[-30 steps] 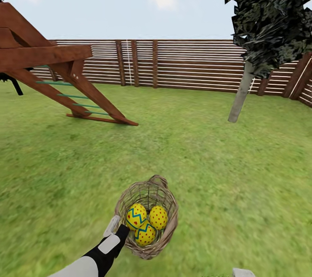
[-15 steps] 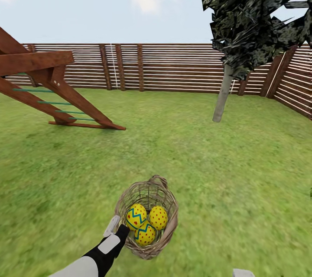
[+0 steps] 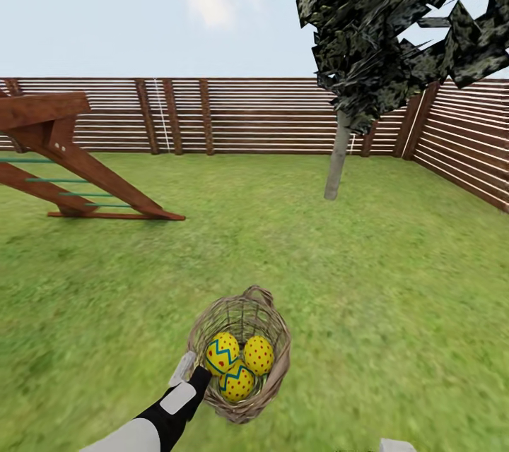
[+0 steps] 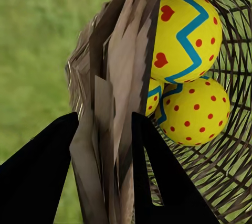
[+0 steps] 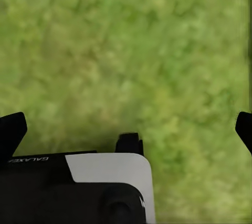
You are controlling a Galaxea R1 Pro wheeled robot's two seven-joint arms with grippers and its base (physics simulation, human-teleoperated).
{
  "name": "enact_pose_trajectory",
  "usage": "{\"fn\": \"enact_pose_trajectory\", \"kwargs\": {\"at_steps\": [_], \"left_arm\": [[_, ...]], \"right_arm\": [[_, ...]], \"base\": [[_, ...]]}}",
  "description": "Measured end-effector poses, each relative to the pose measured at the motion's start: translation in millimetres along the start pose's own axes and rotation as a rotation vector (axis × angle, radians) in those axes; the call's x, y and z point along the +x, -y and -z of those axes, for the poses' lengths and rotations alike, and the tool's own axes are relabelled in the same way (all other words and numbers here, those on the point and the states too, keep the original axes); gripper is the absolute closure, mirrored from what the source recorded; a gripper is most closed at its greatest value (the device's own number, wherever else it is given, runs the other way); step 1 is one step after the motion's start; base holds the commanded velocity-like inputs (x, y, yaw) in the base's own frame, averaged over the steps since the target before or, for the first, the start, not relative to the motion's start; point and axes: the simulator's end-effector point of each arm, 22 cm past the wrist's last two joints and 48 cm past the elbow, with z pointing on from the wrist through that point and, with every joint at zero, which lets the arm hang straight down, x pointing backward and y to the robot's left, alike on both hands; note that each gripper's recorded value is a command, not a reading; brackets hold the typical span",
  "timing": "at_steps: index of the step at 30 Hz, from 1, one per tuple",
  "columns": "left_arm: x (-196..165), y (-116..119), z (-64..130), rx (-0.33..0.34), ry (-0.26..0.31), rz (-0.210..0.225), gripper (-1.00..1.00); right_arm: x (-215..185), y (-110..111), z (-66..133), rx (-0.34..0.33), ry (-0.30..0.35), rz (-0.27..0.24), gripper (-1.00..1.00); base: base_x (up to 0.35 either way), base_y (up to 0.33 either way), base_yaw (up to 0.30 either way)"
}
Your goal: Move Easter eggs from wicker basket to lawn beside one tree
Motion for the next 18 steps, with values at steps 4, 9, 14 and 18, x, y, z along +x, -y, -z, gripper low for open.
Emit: {"fn": "enact_pose_trajectory", "kwargs": {"at_steps": [4, 9, 14, 18], "left_arm": [[-1.3, 2.9, 5.8, 0.003, 0.001, 0.0, 1.0], [-3.7, 7.4, 13.0, 0.009, 0.004, 0.001, 1.0], [-5.8, 11.9, 20.1, 0.015, 0.007, 0.0, 1.0], [-7.1, 14.2, 24.6, 0.018, 0.009, 0.001, 1.0]], "right_arm": [[-2.2, 0.5, 5.9, 0.001, 0.004, -0.001, -1.0], [-5.1, 0.0, 13.0, 0.0, 0.011, -0.001, -1.0], [-8.1, -0.5, 20.0, -0.001, 0.018, 0.0, -1.0], [-9.3, -0.8, 24.4, -0.001, 0.019, 0.0, -1.0]], "base": [[0.0, 0.0, -0.214], [0.0, 0.0, -0.214], [0.0, 0.0, -0.214], [0.0, 0.0, -0.214]]}}
